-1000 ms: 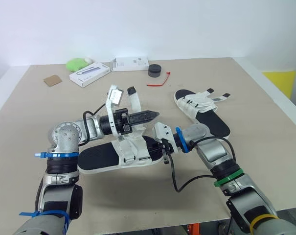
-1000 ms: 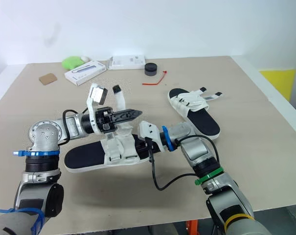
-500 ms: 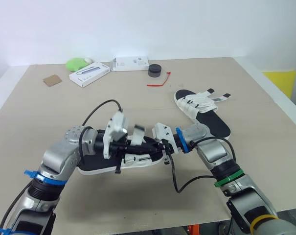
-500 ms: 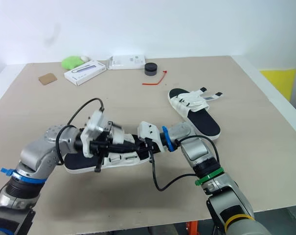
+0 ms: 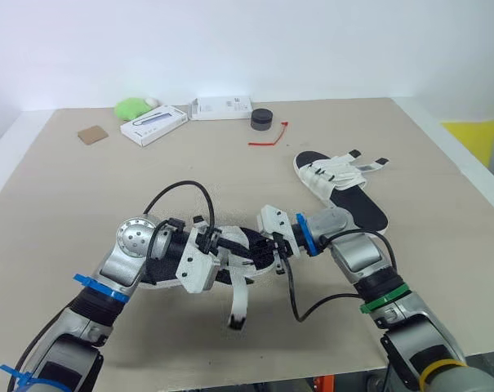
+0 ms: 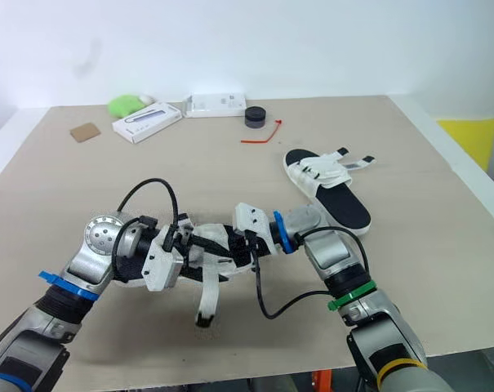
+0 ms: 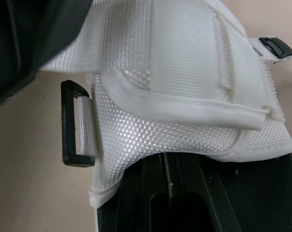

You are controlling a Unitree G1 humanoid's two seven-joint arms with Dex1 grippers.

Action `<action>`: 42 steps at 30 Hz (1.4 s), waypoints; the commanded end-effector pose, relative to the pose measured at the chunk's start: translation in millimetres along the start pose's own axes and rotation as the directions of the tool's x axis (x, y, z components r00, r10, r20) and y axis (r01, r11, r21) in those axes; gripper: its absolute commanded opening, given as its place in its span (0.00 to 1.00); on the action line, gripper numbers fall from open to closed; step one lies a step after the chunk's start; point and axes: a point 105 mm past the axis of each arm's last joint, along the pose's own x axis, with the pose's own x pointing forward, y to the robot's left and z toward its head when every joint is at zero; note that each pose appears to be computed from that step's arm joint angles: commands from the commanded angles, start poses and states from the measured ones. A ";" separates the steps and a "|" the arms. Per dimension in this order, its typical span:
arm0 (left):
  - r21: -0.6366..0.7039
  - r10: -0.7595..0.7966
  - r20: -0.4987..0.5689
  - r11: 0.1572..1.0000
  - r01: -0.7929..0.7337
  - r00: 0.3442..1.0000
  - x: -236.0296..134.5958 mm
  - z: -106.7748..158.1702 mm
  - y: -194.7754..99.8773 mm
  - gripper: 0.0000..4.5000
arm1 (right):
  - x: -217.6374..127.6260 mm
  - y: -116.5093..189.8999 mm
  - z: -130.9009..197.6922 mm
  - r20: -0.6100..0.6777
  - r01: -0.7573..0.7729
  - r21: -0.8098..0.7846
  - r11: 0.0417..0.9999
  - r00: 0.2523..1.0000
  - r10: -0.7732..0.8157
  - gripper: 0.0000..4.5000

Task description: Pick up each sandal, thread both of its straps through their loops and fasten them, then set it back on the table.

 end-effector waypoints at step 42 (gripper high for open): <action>-0.972 0.059 -0.095 -0.221 -0.080 0.994 -8.7 5.7 -50.6 0.97 | 24.4 34.8 -39.7 -0.082 -0.090 0.167 0.982 0.991 0.105 0.00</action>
